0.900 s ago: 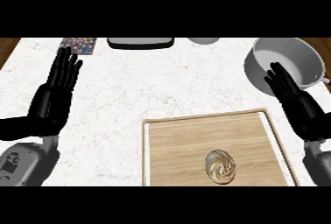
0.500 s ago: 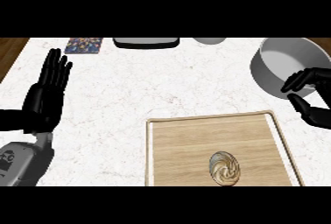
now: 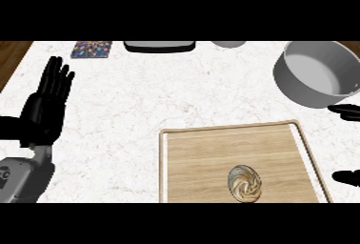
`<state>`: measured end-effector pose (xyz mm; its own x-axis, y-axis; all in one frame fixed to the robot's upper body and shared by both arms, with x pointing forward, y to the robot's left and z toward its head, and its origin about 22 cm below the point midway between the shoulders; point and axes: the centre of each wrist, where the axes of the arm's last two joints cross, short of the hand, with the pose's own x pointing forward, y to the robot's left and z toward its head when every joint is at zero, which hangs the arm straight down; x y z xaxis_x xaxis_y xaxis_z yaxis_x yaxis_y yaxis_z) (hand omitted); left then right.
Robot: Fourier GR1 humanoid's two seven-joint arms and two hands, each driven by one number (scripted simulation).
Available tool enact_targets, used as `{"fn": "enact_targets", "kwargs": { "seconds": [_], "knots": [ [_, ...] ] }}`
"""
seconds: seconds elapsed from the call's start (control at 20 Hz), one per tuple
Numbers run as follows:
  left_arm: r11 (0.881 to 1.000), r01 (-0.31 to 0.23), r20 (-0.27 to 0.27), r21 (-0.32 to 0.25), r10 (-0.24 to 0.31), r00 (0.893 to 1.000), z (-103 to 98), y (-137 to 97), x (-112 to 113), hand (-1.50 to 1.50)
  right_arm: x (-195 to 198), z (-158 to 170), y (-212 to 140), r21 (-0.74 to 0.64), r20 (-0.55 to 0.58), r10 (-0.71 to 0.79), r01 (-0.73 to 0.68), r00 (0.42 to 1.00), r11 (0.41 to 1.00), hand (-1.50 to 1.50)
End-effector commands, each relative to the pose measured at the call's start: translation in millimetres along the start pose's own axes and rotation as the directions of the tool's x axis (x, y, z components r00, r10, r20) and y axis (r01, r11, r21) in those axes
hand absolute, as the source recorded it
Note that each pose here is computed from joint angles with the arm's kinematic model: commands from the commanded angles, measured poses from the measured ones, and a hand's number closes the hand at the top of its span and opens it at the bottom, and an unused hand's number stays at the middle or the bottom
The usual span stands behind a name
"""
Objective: Pick the cupcake from the tray and place it in the pot
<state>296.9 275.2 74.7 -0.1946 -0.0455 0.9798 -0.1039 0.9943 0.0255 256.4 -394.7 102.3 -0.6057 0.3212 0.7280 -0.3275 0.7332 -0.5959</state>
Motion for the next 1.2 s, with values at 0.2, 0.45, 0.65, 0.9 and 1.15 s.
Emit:
{"fn": "enact_targets", "kwargs": {
  "seconds": [0.2,0.45,0.65,0.9,1.15],
  "knots": [
    [1.0,0.011,0.001,0.013,-0.011,1.0,-5,5,1,0.0,31,1,-6,0.279,-0.035,0.236,-0.218,0.971,0.935,-1.5],
    [1.0,0.008,-0.006,0.015,-0.008,1.0,-6,3,14,0.0,74,-21,6,0.413,-0.059,0.347,-0.294,0.936,0.862,-1.5],
    [1.0,0.0,-0.019,0.004,0.0,1.0,2,-7,10,0.0,83,-30,49,0.448,-0.115,0.374,-0.288,0.92,0.846,-1.5],
    [1.0,0.002,-0.011,0.022,-0.002,1.0,-21,-24,3,0.0,92,-48,51,0.492,-0.181,0.426,-0.294,0.886,0.82,-1.5],
    [1.0,-0.014,-0.012,-0.012,0.014,1.0,-10,9,8,0.0,61,-52,95,0.553,-0.224,0.413,-0.233,0.883,0.8,-1.5]
  ]
}}
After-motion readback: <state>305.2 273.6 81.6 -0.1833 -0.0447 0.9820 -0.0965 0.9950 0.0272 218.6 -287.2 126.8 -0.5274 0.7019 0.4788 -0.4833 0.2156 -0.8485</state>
